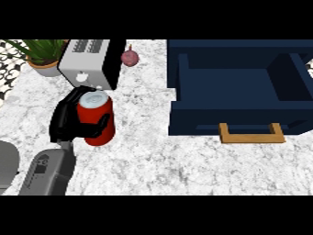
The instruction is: Pick up the can, place it into the drawer and close the drawer
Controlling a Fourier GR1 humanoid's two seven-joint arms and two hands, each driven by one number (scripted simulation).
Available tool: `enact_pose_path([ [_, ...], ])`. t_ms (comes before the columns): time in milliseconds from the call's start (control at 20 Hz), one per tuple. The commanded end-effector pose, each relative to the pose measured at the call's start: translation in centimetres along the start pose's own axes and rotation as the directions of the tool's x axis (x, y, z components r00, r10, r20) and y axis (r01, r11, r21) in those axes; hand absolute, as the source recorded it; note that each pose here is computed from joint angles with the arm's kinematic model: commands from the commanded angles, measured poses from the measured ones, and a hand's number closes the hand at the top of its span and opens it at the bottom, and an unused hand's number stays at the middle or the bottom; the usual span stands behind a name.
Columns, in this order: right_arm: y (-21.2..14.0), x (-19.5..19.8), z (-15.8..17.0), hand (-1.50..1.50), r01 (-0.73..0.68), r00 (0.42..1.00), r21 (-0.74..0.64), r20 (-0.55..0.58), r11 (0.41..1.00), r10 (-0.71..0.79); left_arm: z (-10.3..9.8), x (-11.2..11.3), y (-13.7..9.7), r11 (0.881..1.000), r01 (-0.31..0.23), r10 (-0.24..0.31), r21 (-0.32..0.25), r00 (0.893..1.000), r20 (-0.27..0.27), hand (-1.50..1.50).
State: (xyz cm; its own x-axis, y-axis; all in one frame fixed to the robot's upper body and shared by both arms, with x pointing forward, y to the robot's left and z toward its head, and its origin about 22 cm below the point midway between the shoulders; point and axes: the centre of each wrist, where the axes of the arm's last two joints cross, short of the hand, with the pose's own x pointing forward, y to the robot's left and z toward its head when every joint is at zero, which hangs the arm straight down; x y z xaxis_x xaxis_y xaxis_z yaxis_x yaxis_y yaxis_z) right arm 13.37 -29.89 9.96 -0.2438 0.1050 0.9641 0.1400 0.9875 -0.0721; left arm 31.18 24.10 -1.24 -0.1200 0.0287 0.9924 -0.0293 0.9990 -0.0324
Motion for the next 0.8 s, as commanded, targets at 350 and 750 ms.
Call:
enact_pose_path([
  [350, 0.6, -0.7, -1.6, -1.5, -0.004, 1.0, -0.019, -0.002, 1.0, 0.004, -2.4, 9.9, -7.8, 0.997, 0.027, -0.021, -0.079, 0.997, 0.078, 1.5],
  [750, -0.9, -0.7, -1.1, -1.5, -0.001, 1.0, -0.026, 0.025, 1.0, 0.002, -6.3, 15.2, -14.4, 0.987, 0.072, -0.057, -0.143, 0.993, 0.108, 1.5],
])
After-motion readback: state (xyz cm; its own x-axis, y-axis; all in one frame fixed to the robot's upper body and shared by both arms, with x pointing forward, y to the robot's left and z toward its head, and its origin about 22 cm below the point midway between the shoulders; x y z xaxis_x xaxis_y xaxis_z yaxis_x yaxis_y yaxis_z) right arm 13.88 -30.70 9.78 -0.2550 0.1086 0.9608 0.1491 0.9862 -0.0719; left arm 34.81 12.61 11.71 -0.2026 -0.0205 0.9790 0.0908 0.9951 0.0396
